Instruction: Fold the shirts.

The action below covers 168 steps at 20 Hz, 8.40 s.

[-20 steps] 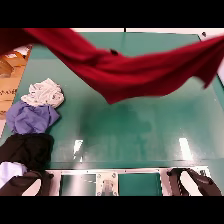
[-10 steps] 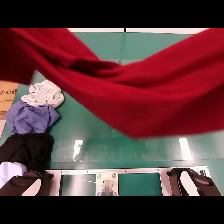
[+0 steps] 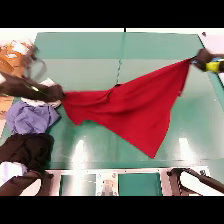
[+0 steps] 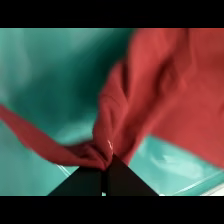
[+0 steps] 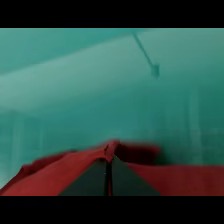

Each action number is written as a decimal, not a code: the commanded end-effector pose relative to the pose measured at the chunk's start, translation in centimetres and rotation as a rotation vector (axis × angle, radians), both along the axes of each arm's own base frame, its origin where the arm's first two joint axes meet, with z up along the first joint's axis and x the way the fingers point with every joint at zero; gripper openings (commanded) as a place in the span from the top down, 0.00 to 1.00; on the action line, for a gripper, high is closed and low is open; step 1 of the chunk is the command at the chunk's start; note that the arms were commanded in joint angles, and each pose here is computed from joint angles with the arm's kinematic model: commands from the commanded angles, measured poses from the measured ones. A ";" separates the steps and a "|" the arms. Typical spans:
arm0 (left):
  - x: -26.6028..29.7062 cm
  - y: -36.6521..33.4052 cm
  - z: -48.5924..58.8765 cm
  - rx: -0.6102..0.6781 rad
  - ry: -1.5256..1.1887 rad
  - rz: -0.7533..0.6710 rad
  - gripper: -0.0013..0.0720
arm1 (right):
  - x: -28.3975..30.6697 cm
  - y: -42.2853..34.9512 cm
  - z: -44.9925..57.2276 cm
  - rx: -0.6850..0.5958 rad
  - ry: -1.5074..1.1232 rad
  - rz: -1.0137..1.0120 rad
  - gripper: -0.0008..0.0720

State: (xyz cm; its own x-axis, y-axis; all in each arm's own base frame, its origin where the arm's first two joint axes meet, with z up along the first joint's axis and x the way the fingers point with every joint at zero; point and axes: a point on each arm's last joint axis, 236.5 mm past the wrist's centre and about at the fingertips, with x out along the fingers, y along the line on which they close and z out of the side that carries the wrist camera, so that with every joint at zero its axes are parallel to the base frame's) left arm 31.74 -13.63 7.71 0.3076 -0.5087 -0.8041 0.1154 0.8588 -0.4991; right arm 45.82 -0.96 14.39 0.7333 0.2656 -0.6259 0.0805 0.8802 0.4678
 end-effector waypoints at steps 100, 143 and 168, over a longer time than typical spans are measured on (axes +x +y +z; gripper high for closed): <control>-1.2 -1.9 45.0 -0.022 -1.160 0.042 0.95 | -16.8 3.6 37.9 -0.056 -0.796 0.017 0.97; 17.3 2.0 -0.2 -0.039 0.054 -0.179 0.95 | -9.9 -10.7 -15.2 0.263 0.490 -0.104 0.97; -0.3 6.9 -10.2 -0.069 0.168 0.083 0.62 | -19.5 -6.1 -25.1 0.424 0.583 -0.438 0.97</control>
State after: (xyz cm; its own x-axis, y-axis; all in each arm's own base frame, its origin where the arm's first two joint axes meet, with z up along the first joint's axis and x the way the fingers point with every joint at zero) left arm 31.44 -6.78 -2.45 0.2088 -0.5454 -0.8118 -0.0421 0.8243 -0.5646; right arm 25.22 -5.76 -11.68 0.3872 0.3583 -0.8495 0.7297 0.4442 0.5199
